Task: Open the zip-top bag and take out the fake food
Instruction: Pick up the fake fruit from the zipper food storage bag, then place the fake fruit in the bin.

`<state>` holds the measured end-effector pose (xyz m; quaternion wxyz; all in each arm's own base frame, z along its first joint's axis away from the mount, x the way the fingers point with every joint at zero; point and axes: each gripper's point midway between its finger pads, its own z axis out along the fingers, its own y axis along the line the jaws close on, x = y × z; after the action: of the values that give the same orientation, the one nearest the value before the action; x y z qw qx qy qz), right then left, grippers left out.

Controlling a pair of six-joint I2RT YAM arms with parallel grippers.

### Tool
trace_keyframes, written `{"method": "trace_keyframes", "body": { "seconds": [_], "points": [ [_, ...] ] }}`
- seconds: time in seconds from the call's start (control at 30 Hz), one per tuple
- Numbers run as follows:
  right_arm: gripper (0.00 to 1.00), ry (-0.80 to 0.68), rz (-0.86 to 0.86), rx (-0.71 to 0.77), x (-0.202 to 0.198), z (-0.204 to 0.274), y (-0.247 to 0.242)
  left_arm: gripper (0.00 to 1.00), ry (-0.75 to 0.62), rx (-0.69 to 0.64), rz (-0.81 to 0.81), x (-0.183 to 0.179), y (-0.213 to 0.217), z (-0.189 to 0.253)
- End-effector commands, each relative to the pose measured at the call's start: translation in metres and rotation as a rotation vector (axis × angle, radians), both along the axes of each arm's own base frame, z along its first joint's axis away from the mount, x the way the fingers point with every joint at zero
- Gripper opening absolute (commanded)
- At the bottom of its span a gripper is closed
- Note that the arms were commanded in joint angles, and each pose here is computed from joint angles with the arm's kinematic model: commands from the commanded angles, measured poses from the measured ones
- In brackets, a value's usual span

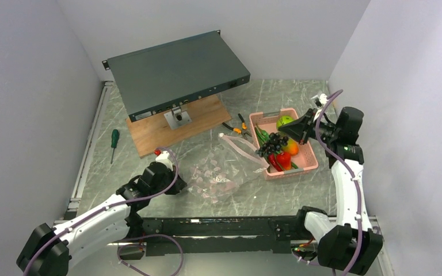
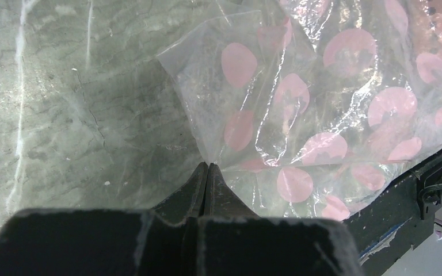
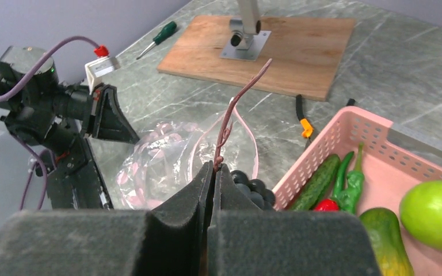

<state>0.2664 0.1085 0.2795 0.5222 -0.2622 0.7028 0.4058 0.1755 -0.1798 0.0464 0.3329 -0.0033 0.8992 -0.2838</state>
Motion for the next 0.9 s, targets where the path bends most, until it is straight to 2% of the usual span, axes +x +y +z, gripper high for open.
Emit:
{"method": "trace_keyframes", "body": {
  "seconds": [0.0, 0.3, 0.63, 0.77, 0.87],
  "points": [
    [0.0, -0.037, -0.022, 0.031, 0.002, 0.021, -0.013, 0.0, -0.044, -0.011, 0.013, 0.008, 0.0, 0.014],
    [0.0, -0.019, -0.218, -0.012, 0.032, 0.015, -0.043, 0.0, -0.059, -0.023, 0.012, 0.005, 0.002, 0.019],
    [0.0, 0.015, -0.259, -0.022, 0.071, 0.006, -0.042, 0.0, -0.084, -0.038, 0.009, 0.004, 0.003, 0.026],
    [0.0, 0.063, -0.291, -0.053, 0.089, -0.015, -0.049, 0.0, -0.089, -0.043, 0.011, 0.003, 0.004, 0.026],
    [0.05, 0.111, -0.309, -0.096, 0.094, -0.039, -0.055, 0.0, -0.093, -0.046, 0.011, 0.004, 0.003, 0.027]
  ]
}}
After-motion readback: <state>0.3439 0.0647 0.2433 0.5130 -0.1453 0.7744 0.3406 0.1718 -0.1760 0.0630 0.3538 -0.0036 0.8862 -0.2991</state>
